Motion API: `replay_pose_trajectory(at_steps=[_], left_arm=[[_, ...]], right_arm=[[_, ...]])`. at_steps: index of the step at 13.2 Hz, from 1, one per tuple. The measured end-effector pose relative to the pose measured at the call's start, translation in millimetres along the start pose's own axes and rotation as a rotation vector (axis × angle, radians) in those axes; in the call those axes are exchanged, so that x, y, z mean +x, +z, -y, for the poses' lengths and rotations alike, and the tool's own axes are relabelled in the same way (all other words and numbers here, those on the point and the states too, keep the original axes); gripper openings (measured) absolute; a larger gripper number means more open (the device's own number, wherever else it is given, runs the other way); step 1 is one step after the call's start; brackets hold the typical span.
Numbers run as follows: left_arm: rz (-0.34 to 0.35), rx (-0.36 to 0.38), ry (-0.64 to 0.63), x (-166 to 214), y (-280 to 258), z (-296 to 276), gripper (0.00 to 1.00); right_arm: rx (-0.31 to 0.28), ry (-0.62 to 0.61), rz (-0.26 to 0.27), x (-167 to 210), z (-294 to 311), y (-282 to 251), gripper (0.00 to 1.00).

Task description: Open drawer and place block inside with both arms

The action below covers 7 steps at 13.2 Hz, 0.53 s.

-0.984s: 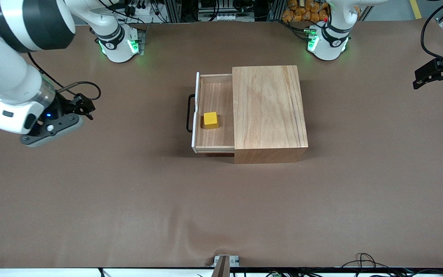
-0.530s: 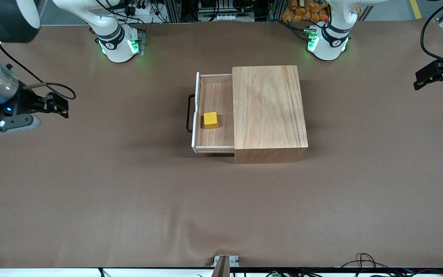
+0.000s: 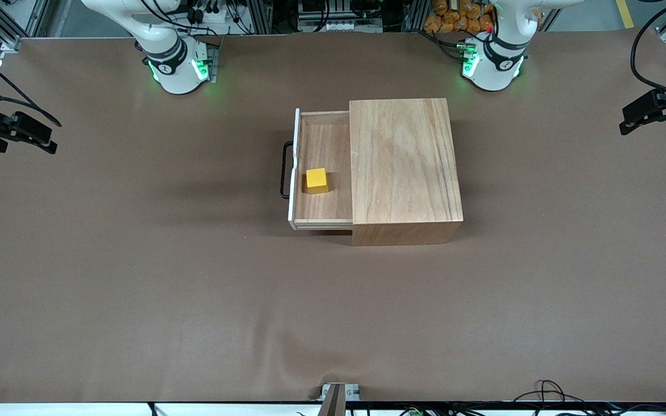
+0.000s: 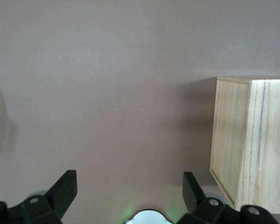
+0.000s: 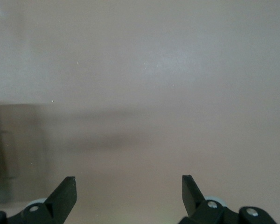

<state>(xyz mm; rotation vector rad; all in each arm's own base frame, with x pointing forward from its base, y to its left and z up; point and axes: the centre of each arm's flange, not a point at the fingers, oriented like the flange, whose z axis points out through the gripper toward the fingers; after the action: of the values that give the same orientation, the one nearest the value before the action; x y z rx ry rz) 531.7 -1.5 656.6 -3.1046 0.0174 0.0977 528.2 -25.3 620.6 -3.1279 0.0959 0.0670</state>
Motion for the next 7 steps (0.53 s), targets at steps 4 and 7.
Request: replay_pose_trajectory(at_steps=[4, 7], left_arm=[[0.001, -0.002, 0.009, 0.0, 0.6, 4.3, 1.0], [0.005, -0.002, 0.028, 0.4, 2.2, 5.2, 1.0]], right_arm=[[0.0, 0.017, 0.046, -6.4, -5.0, -1.6, 1.0], [0.001, 0.016, 0.053, -8.3, -3.5, -5.0, 1.0]])
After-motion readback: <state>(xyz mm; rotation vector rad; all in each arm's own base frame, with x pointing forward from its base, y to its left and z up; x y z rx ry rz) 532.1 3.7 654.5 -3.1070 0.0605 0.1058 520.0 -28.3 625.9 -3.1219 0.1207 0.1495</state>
